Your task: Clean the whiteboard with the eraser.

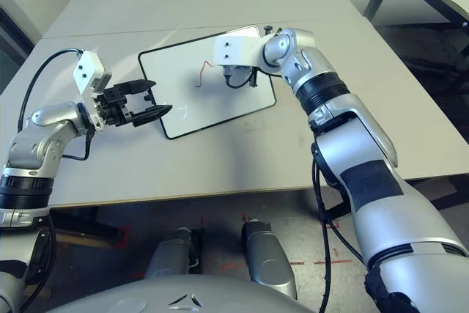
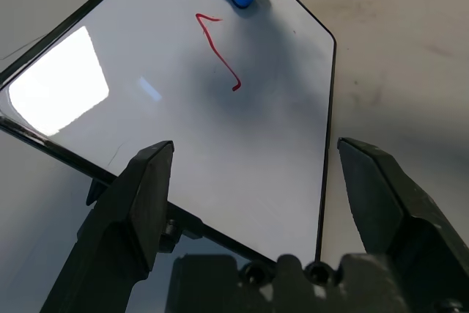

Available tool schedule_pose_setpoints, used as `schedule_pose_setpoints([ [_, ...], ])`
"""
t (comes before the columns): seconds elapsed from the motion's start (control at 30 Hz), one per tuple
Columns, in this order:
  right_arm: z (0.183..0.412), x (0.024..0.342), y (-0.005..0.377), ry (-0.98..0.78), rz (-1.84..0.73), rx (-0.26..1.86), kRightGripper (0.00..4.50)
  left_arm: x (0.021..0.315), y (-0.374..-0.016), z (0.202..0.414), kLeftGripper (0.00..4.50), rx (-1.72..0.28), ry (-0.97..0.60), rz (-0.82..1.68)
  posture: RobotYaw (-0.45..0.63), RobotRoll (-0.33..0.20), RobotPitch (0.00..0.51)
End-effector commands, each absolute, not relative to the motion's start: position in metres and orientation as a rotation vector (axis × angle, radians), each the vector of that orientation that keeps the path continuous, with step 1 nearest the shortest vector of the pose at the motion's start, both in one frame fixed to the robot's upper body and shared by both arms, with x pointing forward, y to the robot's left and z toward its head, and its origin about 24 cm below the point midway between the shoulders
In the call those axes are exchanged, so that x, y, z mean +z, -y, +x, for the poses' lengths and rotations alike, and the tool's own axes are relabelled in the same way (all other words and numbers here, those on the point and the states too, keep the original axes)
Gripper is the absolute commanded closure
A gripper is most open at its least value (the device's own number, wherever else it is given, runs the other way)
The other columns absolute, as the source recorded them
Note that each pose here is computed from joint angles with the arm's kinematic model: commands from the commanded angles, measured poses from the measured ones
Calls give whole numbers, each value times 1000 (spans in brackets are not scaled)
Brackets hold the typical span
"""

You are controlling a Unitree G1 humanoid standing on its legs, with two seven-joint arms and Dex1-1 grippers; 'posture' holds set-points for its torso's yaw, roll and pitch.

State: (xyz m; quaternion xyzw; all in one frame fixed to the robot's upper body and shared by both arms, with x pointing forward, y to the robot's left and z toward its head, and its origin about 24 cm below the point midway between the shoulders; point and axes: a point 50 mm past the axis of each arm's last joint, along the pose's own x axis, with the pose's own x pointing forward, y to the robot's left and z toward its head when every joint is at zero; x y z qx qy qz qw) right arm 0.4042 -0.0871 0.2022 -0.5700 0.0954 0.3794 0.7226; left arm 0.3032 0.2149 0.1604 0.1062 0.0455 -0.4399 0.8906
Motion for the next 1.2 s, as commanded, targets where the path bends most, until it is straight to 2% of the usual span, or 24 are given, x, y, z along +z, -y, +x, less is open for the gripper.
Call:
schedule_pose_setpoints([
  [0.03, 401, 204, 72, -181, -1247, 880, 4358, 161, -223, 302, 0, -876, -107, 226, -88, 0, 101],
  [0.77, 395, 196, 24, -92, -1332, 945, 4358, 161, -236, 292, 0, -814, -108, 229, -35, 0, 105],
  [1.2, 403, 180, 67, -230, -1369, 882, 4359, 161, -232, 296, 0, -827, -108, 228, -64, 0, 109],
])
